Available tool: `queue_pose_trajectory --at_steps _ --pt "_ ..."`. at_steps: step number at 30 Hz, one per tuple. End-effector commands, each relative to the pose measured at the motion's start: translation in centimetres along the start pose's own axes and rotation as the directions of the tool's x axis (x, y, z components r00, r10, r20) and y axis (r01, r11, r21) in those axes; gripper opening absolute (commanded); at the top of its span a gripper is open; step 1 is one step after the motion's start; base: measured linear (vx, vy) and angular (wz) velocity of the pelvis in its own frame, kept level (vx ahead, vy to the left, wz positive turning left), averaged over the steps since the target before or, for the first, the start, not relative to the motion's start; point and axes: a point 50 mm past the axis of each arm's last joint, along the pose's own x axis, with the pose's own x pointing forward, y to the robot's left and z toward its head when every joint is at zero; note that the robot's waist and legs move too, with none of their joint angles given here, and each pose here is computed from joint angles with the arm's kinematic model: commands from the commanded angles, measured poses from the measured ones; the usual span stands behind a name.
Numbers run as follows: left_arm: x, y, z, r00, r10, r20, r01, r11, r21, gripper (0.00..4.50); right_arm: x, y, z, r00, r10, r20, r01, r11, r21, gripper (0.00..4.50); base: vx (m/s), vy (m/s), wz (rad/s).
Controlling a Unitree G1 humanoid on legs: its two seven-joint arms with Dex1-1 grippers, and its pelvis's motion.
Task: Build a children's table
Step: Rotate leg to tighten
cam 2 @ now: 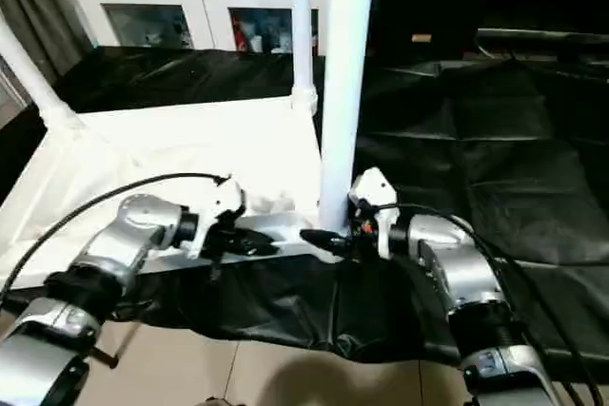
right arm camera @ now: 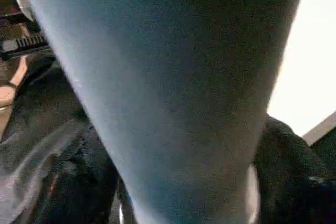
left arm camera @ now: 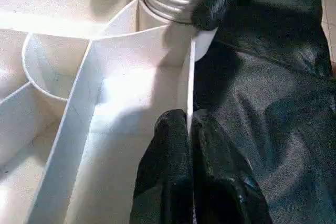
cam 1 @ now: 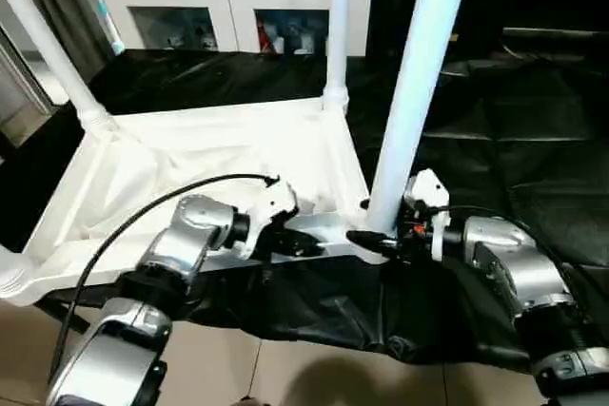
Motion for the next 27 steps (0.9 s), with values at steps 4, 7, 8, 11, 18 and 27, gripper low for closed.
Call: queue_pose_trajectory --at_steps 4,7,8,11,18,27 --pt "0.6 0.5 0.9 0.994 0.092 0.064 -0.091 0.996 -0.013 0.0 1.1 0.5 -0.7 0.998 -0.054 -0.011 0.054 0.998 0.026 2.82 0.0 0.0 0.0" --pt "1.9 1.7 1.5 0.961 0.266 0.071 -0.26 0.962 -0.077 0.0 2.6 -0.8 -2.3 0.936 -0.344 -0.071 0.35 0.933 0.089 2.77 0.0 0.0 0.0" --pt "2.1 1.8 1.5 0.957 0.282 0.066 -0.276 0.957 -0.086 0.0 2.7 -0.9 -2.4 0.924 -0.374 -0.081 0.381 0.919 0.101 2.76 0.0 0.0 0.0" --pt "3.2 2.5 2.2 0.914 0.401 0.069 -0.391 0.912 -0.122 0.0 3.9 -1.3 -3.0 0.839 -0.532 -0.112 0.543 0.817 0.192 2.74 0.0 0.0 0.0" --pt "5.3 2.8 4.0 0.866 0.488 0.109 -0.47 0.869 -0.155 0.0 7.1 0.0 -2.1 0.838 -0.544 -0.053 0.542 0.815 0.205 2.74 0.0 0.0 0.0" --pt "4.7 1.8 3.1 0.943 0.308 0.127 -0.298 0.95 -0.093 0.0 5.4 -0.5 -0.7 0.91 -0.413 0.044 0.399 0.899 0.179 3.64 0.0 0.0 0.0"
